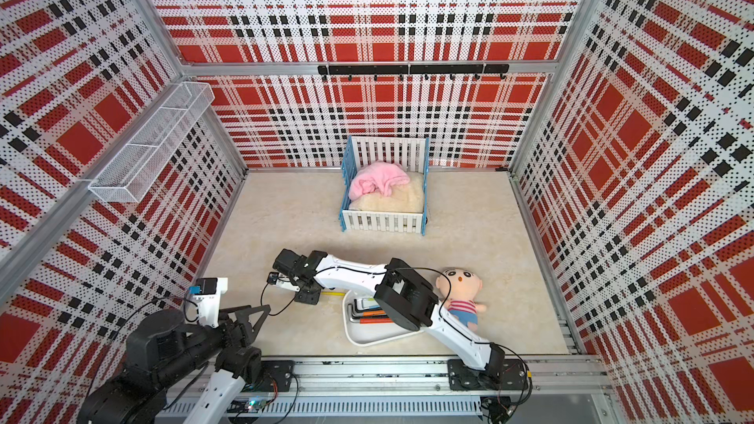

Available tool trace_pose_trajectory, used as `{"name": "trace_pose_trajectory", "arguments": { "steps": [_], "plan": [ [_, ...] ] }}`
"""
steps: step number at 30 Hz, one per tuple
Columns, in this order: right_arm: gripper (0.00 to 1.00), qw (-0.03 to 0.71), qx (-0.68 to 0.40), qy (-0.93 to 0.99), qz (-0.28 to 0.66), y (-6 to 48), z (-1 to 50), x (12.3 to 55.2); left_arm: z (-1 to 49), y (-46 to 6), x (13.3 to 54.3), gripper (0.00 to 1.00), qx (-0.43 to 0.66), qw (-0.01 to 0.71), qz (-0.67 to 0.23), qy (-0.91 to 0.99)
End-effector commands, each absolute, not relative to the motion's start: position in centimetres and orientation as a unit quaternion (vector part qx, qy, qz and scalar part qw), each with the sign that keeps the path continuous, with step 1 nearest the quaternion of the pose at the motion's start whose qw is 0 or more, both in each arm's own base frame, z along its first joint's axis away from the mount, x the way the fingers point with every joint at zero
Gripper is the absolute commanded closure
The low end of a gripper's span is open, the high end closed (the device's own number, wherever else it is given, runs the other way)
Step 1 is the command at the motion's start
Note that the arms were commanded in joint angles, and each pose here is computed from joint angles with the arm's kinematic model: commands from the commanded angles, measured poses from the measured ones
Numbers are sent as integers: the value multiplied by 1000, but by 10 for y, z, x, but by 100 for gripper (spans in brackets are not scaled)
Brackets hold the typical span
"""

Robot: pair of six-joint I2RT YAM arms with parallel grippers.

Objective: Put the hex key on the desktop into the storage box
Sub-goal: Pick up the Allen key from the center of the board.

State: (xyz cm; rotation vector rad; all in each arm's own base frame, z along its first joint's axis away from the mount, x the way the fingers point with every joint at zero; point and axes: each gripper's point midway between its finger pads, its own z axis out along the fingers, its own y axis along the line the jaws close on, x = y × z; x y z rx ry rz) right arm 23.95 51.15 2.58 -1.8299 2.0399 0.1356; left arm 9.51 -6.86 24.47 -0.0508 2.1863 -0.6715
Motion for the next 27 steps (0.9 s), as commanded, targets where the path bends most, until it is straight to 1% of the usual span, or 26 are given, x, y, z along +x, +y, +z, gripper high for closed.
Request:
{"name": "trace_pose_trajectory", "arguments": {
  "steps": [1,8,15,21,27],
  "plan": [
    [100,228,-640,733,2,505,25,273,249,-70,102,30,-26,422,-270,865],
    [100,279,-618,735,-24,503,67,299,246,-70,104,30,-25,420,-269,866],
    [100,290,-599,746,-26,487,91,316,245,-72,108,30,-25,418,-269,867],
    [100,294,-579,760,-19,464,114,325,247,-72,109,30,-22,421,-268,866],
    [100,304,-549,779,-8,427,145,330,248,-74,114,30,-22,424,-271,864]
  ]
}}
